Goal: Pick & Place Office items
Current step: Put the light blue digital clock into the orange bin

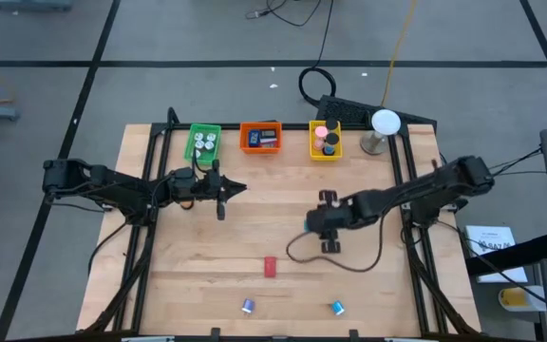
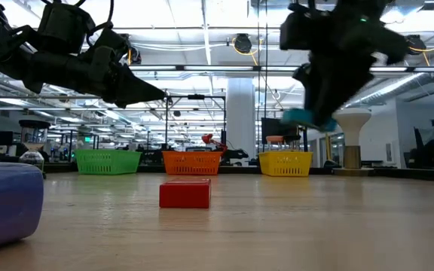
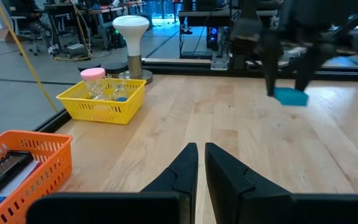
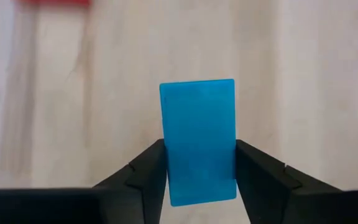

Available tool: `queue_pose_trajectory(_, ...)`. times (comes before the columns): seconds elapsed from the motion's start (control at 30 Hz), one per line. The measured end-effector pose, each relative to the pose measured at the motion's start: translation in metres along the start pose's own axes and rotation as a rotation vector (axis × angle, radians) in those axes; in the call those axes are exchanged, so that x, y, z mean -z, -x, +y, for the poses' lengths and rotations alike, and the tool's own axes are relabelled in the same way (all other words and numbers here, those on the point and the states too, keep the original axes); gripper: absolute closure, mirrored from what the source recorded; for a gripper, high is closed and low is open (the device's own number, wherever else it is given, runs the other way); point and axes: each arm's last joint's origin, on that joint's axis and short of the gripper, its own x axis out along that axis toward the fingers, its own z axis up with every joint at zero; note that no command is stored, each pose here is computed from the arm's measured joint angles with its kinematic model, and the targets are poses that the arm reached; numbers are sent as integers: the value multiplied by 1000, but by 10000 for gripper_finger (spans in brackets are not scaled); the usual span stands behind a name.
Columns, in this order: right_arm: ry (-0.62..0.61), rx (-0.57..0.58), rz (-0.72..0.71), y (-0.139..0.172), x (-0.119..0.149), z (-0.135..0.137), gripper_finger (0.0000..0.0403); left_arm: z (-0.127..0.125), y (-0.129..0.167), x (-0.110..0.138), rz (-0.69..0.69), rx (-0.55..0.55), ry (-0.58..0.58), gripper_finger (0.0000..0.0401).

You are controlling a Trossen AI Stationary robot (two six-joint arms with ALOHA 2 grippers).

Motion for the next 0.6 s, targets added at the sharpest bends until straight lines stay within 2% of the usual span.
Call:
queue_pose_trajectory(0.13, -97, 93, -124, 5, -12, -23, 235, 0, 0, 0, 0, 0, 0, 364)
queue_pose_trajectory(0.23, -180, 152, -231, -1, -22, -45, 243, 0, 0, 0, 0, 0, 0, 364)
queue_pose_trajectory(0.3, -238, 151, -302, -11, -30, -61, 251, 0, 0, 0, 0, -1, 0, 364)
queue_pose_trajectory(0.43, -286, 102, -295, -41, -32, -95, 254, 0, 0, 0, 1, 0, 0, 364)
queue_pose_trajectory(0.6, -257, 153, -265, -71, -43, -133, 244, 0, 0, 0, -1, 0, 0, 364)
